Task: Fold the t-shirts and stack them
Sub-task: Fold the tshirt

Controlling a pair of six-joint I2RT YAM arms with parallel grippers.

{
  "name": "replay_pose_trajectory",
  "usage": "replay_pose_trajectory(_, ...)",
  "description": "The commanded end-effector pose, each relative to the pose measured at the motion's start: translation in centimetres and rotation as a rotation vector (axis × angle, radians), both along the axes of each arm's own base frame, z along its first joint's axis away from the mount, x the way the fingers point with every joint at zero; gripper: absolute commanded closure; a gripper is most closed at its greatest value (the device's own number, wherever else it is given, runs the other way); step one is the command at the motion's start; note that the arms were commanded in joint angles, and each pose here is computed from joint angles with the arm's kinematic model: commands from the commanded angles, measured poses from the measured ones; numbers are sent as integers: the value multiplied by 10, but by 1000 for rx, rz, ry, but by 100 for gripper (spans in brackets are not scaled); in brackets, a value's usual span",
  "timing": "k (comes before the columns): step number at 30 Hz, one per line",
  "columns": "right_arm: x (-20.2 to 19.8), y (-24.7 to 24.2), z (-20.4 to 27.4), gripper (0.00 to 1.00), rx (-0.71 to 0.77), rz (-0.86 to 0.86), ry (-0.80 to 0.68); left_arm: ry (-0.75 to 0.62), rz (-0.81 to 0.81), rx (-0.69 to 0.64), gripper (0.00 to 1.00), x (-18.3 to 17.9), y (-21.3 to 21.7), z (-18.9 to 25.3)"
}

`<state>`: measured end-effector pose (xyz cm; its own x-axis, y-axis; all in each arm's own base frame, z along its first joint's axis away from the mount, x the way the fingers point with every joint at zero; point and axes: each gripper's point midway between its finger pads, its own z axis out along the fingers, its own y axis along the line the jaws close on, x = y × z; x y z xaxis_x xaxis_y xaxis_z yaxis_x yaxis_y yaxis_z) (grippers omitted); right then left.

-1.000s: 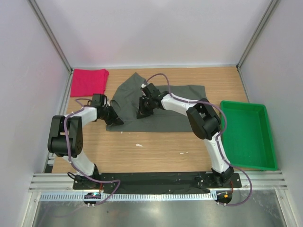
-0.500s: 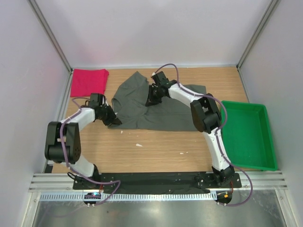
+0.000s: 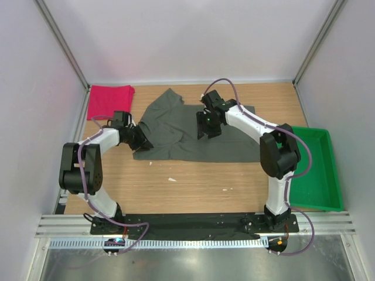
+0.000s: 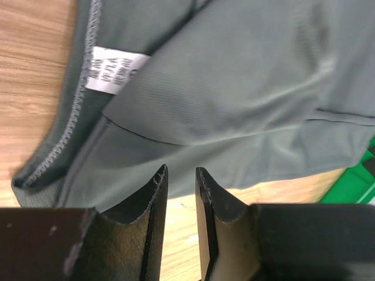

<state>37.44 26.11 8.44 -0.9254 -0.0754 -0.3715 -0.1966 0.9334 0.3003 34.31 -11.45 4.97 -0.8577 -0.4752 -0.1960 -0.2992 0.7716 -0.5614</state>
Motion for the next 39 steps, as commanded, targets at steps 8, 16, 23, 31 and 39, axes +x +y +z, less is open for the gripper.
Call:
replay_pose_trajectory(8, -35, -76, -19, 34, -291, -5, -58, 131, 28, 140, 68, -15, 30, -36)
replay_pose_trajectory(16, -53, -83, -53, 0, -297, -18, 2, 197, 65, 208, 67, -39, 49, -45)
replay_pose_trajectory(23, -97, -89, -68, 0, -256, -39, 84, 255, 113, 221, 66, -70, 58, -42)
replay_pose_trajectory(31, -116, -88, -7, 0, -218, -72, -24, 116, 246, 142, 62, -83, 58, 9)
replay_pose_trajectory(39, -40, -132, 44, 0, -205, -250, -193, -242, 134, 219, 51, -7, 69, 91)
